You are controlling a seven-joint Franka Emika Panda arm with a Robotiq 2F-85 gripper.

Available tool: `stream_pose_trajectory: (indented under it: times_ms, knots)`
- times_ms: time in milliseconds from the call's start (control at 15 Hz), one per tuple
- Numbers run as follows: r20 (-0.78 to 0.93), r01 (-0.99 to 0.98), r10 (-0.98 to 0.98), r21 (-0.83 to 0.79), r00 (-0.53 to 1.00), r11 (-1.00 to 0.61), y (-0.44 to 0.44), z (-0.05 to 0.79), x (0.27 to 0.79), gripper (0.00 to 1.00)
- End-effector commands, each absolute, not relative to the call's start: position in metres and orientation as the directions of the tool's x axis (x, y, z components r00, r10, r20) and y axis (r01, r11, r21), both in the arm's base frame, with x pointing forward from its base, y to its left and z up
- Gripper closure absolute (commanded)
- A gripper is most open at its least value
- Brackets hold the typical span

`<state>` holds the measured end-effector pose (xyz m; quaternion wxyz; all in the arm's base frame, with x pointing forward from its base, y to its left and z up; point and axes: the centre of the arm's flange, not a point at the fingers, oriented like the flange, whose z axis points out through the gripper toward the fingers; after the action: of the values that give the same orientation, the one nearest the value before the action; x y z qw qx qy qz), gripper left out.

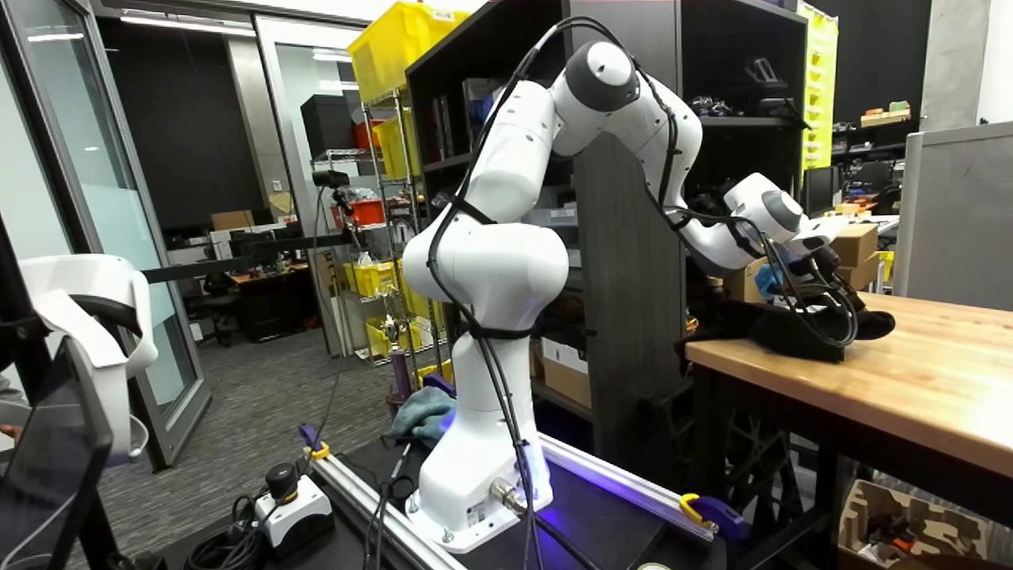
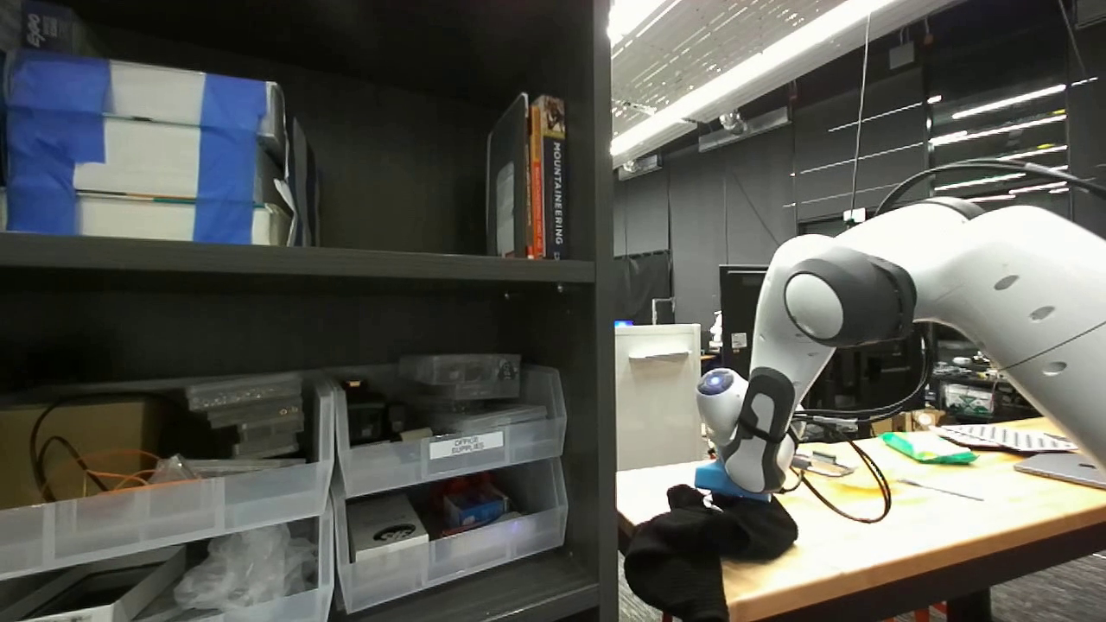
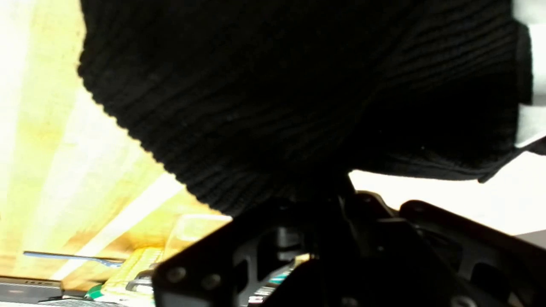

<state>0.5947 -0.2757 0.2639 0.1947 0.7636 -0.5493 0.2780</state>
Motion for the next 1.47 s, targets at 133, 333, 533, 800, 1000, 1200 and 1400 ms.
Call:
stream_pose_trajectory:
  times_ms: [133, 333, 533, 800, 1000, 1200, 1400]
  knots:
    - [0.699, -0.978, -0.696, 0.024, 0.163, -0.205, -0.275, 0.263, 0.595, 0.99]
    - [0.592, -0.987, -0.796, -0.003, 0.130, -0.163, -0.262, 0.256, 0.598, 0.99]
    - [0.443, -0.984, -0.884, -0.022, 0.149, -0.177, -0.235, 0.245, 0.603, 0.99]
    - [0.297, -0.969, -0.931, -0.060, 0.211, -0.239, -0.226, 0.256, 0.606, 0.99]
    - [0.243, -0.959, -0.937, -0.068, 0.250, -0.274, -0.229, 0.258, 0.604, 0.99]
    - [0.260, -0.955, -0.926, -0.040, 0.274, -0.294, -0.239, 0.257, 0.600, 0.99]
    - [0.301, -0.966, -0.923, -0.016, 0.240, -0.257, -0.247, 0.258, 0.598, 0.99]
